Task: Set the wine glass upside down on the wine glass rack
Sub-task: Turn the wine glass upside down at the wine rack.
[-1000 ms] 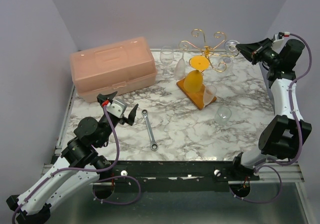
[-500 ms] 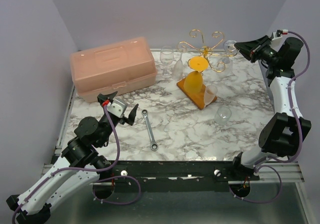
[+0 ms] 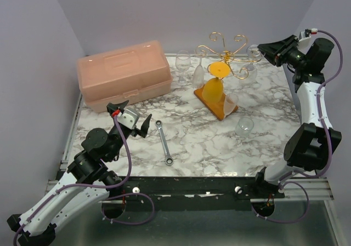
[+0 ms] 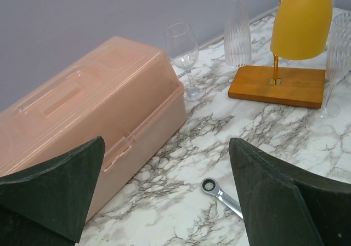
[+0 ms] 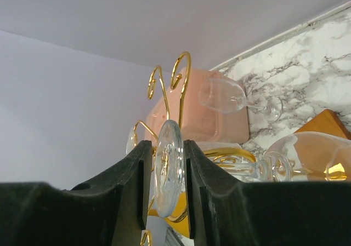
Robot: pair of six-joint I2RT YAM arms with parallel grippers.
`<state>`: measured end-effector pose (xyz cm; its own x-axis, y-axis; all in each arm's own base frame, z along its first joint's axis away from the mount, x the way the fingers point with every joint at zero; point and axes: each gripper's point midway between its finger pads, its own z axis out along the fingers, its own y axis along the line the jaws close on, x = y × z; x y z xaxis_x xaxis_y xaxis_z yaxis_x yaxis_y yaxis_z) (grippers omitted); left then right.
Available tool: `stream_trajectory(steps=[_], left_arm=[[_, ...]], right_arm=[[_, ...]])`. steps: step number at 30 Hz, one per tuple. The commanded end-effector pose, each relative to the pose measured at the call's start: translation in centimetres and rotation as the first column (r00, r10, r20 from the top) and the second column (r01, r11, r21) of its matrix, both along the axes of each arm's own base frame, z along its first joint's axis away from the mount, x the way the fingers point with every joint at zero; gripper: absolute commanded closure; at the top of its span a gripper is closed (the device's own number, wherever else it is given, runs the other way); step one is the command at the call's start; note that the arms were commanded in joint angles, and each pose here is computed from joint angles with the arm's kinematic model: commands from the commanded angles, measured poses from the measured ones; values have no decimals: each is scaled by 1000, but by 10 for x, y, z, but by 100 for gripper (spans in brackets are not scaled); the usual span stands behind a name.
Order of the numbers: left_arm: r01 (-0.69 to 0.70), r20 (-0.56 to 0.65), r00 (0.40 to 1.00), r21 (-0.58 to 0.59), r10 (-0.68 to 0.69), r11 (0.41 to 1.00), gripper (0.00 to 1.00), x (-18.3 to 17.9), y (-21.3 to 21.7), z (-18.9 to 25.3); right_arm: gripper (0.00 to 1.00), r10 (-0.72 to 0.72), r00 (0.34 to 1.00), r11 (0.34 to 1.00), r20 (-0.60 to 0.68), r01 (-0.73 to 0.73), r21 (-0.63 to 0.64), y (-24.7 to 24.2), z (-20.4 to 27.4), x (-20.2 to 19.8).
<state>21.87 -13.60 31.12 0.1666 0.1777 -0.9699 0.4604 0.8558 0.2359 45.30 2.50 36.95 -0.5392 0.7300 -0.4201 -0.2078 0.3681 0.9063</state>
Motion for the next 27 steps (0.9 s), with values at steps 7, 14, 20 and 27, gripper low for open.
stream_trajectory(steps=[7, 14, 20, 27], left_arm=[[26, -1, 1000, -14, -26, 1000, 2, -2, -4, 0], [27, 0, 1000, -15, -27, 1000, 2, -3, -4, 1], [29, -1, 1000, -14, -29, 999, 1, -3, -4, 0], [29, 2, 1000, -17, -29, 999, 2, -3, -4, 1]], right_arm=[[55, -6, 1000, 999, 25, 7, -32, -2, 5, 8], [47, -8, 999, 999, 34, 10, -44, -2, 7, 8], [46, -10, 999, 998, 51, 13, -54, -2, 12, 6], [46, -31, 996, 996, 80, 38, -83, -4, 20, 3]])
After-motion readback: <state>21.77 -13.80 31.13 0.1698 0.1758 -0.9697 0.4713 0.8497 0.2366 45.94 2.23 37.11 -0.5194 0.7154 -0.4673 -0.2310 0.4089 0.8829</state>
